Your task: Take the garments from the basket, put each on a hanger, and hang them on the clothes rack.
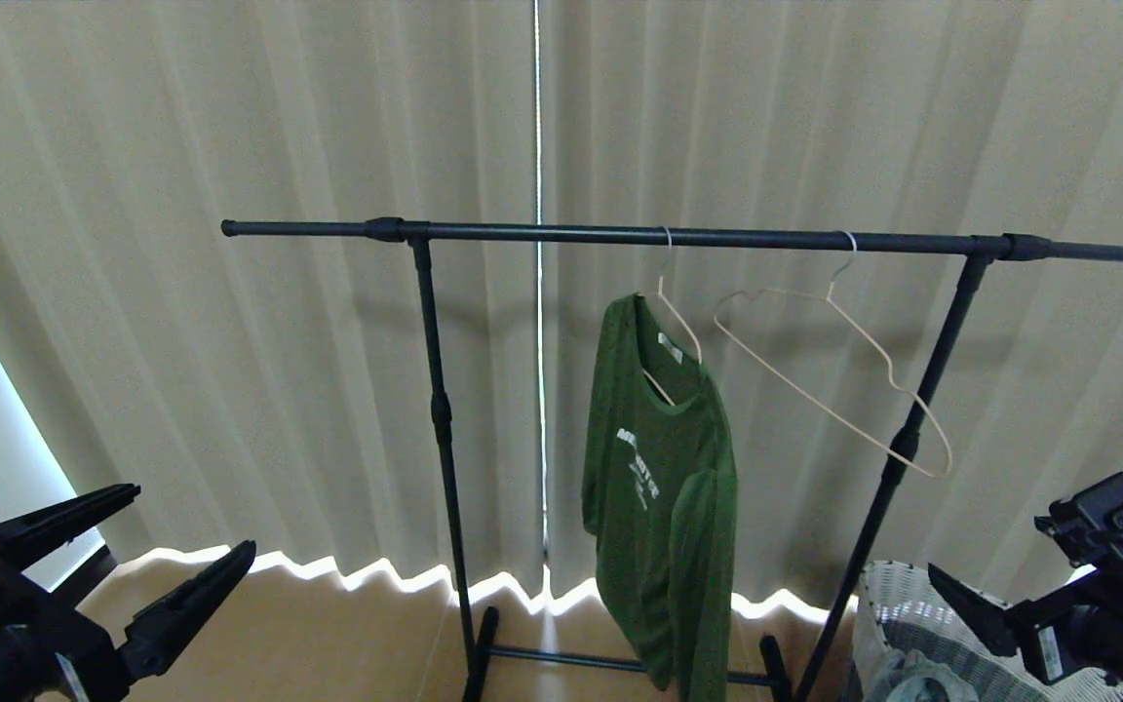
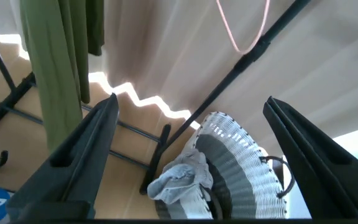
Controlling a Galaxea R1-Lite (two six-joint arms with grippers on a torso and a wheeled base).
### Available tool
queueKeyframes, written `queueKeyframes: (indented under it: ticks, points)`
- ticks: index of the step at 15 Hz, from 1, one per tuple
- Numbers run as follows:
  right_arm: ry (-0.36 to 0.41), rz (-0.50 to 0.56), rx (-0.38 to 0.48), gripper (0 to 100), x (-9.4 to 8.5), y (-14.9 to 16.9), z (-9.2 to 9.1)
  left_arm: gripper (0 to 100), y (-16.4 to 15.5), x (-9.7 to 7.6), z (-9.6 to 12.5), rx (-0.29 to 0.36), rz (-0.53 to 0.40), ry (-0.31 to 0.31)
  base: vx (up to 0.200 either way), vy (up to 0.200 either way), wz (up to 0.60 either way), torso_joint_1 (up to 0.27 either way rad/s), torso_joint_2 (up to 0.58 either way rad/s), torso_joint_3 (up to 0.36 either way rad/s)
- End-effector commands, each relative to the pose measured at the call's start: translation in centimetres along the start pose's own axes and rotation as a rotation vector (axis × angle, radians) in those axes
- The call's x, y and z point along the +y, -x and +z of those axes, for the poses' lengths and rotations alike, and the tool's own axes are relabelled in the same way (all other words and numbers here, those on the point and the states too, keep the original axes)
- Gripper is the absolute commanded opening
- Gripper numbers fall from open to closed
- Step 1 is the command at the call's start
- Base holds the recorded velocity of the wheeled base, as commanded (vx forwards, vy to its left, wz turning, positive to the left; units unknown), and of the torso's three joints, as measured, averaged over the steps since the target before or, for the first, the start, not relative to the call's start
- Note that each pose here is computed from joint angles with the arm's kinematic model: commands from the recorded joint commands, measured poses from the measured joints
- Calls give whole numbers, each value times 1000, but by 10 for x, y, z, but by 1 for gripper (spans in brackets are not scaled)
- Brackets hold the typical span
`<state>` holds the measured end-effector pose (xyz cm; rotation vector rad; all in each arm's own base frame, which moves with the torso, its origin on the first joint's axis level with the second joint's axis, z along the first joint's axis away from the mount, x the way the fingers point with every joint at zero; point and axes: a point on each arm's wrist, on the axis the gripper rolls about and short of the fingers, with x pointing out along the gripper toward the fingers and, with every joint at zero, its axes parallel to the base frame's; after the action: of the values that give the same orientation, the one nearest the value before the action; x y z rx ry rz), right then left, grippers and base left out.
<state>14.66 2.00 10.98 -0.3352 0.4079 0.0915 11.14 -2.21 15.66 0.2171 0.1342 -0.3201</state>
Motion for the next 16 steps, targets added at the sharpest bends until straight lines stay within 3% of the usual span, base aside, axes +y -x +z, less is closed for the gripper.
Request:
queueKeyframes:
  ticks: [1, 10, 13, 16]
  points:
    - [15, 0, 15, 100, 1, 1, -4, 100, 0, 1, -3, 11, 7, 3, 0, 0, 0, 0, 0, 0]
    - [78, -28, -9, 100, -2, 9, -5, 100, 0, -1, -6, 24, -4, 2, 0, 0, 0, 0, 0, 0]
    - [89, -41, -18, 100, -4, 8, -2, 100, 0, -2, -11, 48, -13, -37, 0, 0, 0, 0, 0, 0]
    - [108, -42, -11, 100, -4, 8, -4, 100, -1, -2, -11, 50, -14, -37, 0, 0, 0, -80, 174, 93]
